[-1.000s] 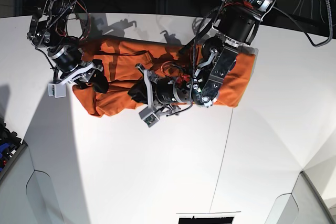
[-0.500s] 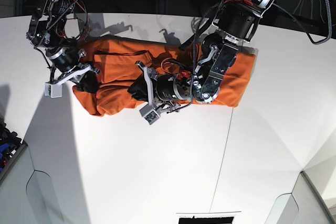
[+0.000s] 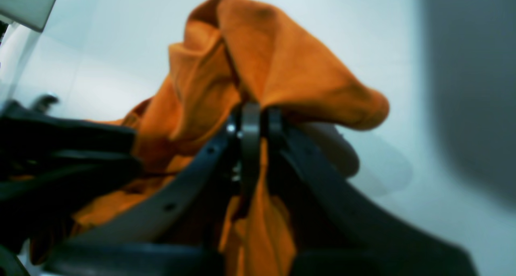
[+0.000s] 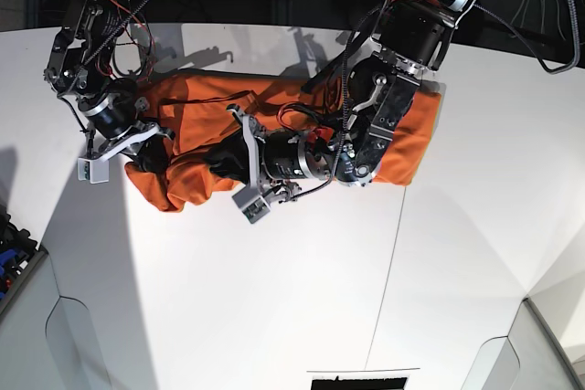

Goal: Layout the t-shirt on the table in an organized manner, then fold the t-shirt properly
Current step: 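Fold the held end over toward the right gripper with the left gripper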

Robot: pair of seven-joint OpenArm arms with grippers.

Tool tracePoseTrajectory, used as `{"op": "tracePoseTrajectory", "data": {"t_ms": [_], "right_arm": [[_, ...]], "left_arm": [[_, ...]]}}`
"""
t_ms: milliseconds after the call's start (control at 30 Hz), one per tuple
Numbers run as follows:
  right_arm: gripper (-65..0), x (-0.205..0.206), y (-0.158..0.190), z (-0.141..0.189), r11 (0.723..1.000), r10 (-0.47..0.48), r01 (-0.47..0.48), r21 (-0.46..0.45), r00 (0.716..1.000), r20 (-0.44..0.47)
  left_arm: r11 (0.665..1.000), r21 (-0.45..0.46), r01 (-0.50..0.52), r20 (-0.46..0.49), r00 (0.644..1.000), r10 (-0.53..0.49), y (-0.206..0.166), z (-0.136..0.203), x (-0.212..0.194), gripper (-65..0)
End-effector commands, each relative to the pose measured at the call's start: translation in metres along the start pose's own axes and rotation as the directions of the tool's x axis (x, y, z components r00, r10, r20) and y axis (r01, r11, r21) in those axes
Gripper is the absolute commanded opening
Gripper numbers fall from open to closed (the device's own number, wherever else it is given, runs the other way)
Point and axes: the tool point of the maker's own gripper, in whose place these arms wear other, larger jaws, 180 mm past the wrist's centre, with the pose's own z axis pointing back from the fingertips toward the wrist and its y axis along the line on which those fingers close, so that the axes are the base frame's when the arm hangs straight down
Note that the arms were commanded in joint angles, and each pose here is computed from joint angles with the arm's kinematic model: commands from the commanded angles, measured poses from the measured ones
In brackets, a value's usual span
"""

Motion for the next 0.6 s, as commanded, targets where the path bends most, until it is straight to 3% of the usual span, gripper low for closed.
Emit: {"op": "tracePoseTrajectory", "data": {"t_ms": [0,200,567], "right_arm": [[-65.0,0.019,0.004,0.001,1.000,0.022,-0.023,0.020,0.998,0.058],[-65.0,0.029,-0.016,0.012,0.999,0.049,-0.047,-0.023,0.997,0.067],[-65.0,0.051,-0.055,0.035,0.988,0.115,-0.107,-0.109,0.991,0.072]], "left_arm": [[0.999,-0.023,0.037,0.070,0.997,-0.036,-0.006,0.004,0.029,-51.3],[0.998,-0.031,0.052,0.085,0.995,-0.049,-0.010,0.011,0.040,-51.3],[1.000,0.014,-0.011,0.100,0.995,0.009,0.023,0.041,0.032,-51.3]]}}
